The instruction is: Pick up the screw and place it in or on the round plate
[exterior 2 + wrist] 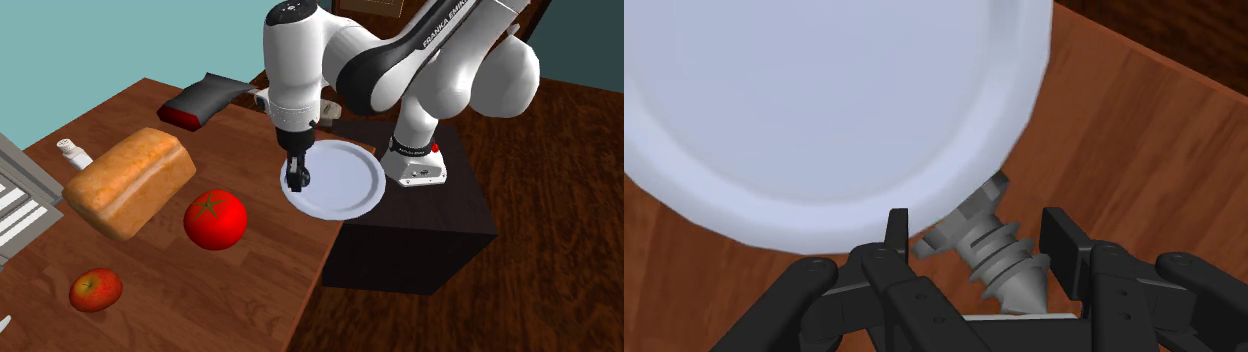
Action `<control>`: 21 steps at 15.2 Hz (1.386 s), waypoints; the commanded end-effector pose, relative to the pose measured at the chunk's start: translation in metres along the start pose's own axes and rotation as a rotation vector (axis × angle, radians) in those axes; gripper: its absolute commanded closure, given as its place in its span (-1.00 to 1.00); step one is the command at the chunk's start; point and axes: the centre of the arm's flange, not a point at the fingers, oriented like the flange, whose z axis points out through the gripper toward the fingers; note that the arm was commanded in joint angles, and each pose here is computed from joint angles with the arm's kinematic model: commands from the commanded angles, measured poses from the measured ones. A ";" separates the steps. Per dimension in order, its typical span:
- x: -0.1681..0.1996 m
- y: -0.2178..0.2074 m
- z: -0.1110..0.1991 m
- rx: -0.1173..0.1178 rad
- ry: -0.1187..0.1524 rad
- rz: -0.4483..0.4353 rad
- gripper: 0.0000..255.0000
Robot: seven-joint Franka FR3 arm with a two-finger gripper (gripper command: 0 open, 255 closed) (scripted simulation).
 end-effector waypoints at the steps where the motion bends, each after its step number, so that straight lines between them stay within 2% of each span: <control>1: -0.020 0.020 0.002 0.002 0.000 0.000 1.00; 9: -0.089 0.097 0.002 0.002 0.000 0.000 1.00; 21: -0.091 0.098 0.069 0.002 0.000 0.000 1.00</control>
